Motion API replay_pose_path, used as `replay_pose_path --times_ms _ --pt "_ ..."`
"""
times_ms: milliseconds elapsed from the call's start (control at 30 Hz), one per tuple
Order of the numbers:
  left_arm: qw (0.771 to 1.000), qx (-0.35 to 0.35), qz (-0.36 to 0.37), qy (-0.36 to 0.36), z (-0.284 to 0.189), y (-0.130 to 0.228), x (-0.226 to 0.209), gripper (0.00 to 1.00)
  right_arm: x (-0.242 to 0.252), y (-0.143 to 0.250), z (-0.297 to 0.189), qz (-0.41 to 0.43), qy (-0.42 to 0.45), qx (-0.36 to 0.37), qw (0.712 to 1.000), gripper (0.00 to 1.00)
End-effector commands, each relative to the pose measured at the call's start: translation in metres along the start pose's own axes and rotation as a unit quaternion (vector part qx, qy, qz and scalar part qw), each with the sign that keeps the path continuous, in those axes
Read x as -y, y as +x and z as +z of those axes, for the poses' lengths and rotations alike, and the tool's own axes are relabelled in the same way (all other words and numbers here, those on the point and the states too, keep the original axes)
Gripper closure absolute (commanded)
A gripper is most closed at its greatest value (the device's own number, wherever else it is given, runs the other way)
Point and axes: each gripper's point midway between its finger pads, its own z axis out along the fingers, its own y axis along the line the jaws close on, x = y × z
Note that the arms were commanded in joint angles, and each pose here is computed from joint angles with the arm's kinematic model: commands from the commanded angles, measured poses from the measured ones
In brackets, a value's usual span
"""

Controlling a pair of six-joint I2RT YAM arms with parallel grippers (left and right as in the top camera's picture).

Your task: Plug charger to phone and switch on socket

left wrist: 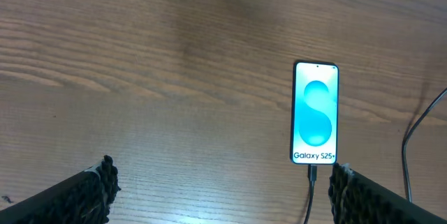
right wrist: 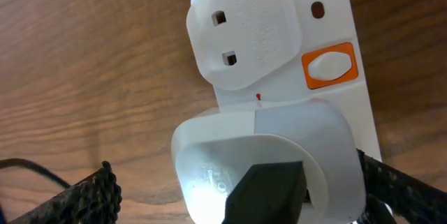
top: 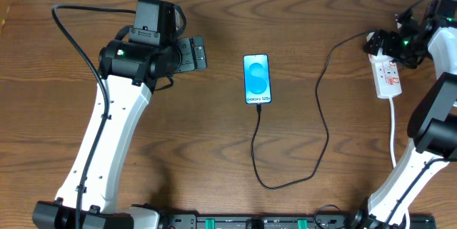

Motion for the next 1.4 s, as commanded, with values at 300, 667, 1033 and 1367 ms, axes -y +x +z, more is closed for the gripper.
replay_pose_path --times_ms 300,667,1033,1367 --pt "1.000 0.005 0.007 -0.003 -0.002 -0.003 0.000 0.02 0.006 0.011 0.014 -0.009 0.054 -0.022 0.998 0.01" --pt "1.000 0.005 0.007 -0.003 -0.002 -0.003 0.000 0.02 -0.026 0.016 0.014 0.010 -0.036 -0.032 0.999 0.01" --pt "1.000 0.005 0.007 -0.003 -0.002 -0.003 0.000 0.02 -0.031 0.022 0.013 0.031 -0.049 -0.044 0.997 0.01" --pt "1.000 0.005 0.007 -0.003 -0.002 -0.003 0.000 0.02 -0.033 0.023 0.013 0.048 -0.052 -0.049 0.996 0.01"
